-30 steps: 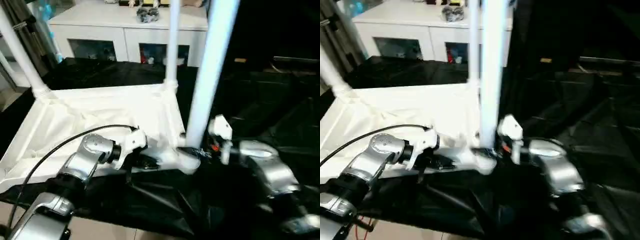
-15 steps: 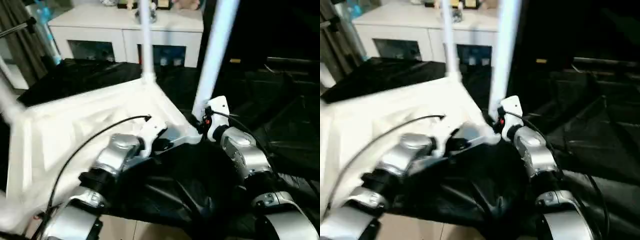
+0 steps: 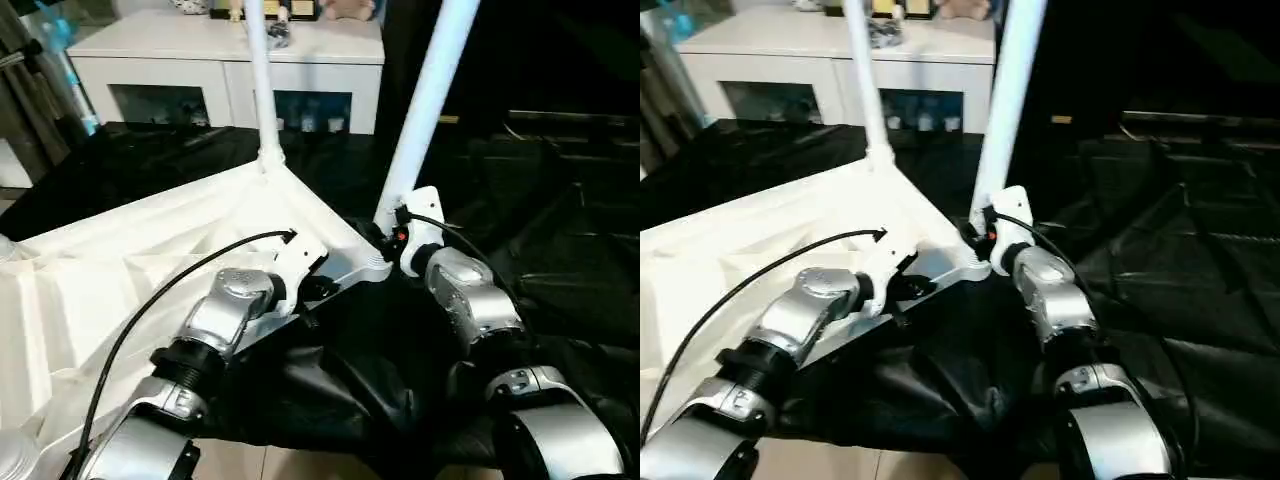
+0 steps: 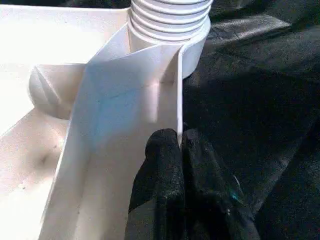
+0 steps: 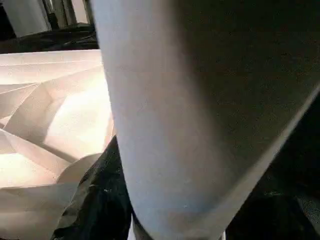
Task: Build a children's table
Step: Rotate leg to tighten
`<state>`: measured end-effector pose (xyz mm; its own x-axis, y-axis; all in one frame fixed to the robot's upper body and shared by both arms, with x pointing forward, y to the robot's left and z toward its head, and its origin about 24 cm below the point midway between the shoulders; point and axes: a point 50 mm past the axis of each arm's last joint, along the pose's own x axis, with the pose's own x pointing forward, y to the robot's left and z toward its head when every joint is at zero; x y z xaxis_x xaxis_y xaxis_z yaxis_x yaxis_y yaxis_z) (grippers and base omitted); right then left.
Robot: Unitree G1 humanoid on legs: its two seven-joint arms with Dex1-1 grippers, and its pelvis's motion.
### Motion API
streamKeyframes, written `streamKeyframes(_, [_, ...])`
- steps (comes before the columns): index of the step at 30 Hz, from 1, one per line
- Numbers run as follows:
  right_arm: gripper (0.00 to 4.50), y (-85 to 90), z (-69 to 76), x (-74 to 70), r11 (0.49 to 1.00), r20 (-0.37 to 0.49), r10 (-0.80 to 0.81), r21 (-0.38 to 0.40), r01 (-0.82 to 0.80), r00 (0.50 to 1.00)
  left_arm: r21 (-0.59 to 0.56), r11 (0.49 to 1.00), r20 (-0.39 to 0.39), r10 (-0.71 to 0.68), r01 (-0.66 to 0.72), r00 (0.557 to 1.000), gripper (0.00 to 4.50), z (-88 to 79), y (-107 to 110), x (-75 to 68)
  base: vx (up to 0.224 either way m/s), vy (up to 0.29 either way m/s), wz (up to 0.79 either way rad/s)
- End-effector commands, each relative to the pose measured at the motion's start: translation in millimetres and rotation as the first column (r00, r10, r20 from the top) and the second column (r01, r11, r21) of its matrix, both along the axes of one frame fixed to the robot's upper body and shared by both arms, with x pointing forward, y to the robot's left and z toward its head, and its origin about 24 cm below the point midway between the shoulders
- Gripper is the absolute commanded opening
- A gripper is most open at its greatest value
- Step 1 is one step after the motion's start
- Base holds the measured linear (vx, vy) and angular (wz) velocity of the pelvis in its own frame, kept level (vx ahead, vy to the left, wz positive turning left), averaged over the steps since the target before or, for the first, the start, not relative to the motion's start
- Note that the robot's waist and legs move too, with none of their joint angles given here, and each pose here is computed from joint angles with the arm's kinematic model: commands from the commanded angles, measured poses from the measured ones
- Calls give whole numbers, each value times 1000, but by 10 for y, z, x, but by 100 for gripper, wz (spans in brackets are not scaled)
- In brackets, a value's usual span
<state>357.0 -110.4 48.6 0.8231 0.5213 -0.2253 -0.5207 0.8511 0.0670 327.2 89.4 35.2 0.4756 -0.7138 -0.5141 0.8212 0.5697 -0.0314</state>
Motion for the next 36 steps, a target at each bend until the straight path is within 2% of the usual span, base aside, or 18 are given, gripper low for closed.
streamKeyframes(1, [188,295,-673,-408,989,-325,142,-2,-151,935,-58,992,98,-104,110,990,0,250,-234,10,0,0,0])
streamKeyframes(4, [188,275,-654,-373,990,-304,127,-27,-142,944,-55,991,100,-114,119,988,0,254,-203,3,0,0,0])
streamKeyframes(6, [244,269,-624,-347,991,-293,121,-15,-131,949,-53,990,108,-127,133,986,0,260,-195,-2,0,0,0])
streamKeyframes(10, [267,267,-539,-290,991,-248,127,-4,-132,960,-56,983,113,-170,177,979,0,269,-182,-40,0,0,0])
streamKeyframes(11, [293,268,-507,-272,991,-233,133,1,-137,963,-54,982,114,-176,183,978,0,269,-179,-46,0,0,0])
streamKeyframes(17, [332,270,-302,-170,985,-146,173,45,-168,974,-49,974,124,-215,223,969,0,293,-160,-75,0,0,0])
streamKeyframes(22, [371,252,-190,-156,971,-96,236,65,-231,967,-47,969,130,-235,242,963,0,302,-116,-88,0,0,0])
streamKeyframes(26, [409,185,-92,-199,944,-43,330,38,-328,943,-60,952,139,-288,299,947,0,313,-66,-127,0,0,0])
streamKeyframes(29, [414,133,-47,-232,925,-20,381,16,-381,924,-67,940,135,-324,335,936,0,316,-33,-155,0,0,0])
streamKeyframes(30, [414,94,-23,-266,905,-16,426,5,-426,904,-61,929,133,-354,364,926,0,312,-7,-172,0,0,0])
streamKeyframes(34, [414,3,7,-345,863,-32,504,-16,-504,863,-54,909,131,-404,414,905,0,310,41,-200,0,0,0])
streamKeyframes(36, [414,-98,7,-425,824,-73,561,-50,-565,825,-54,884,124,-456,465,881,0,318,88,-230,0,0,0])
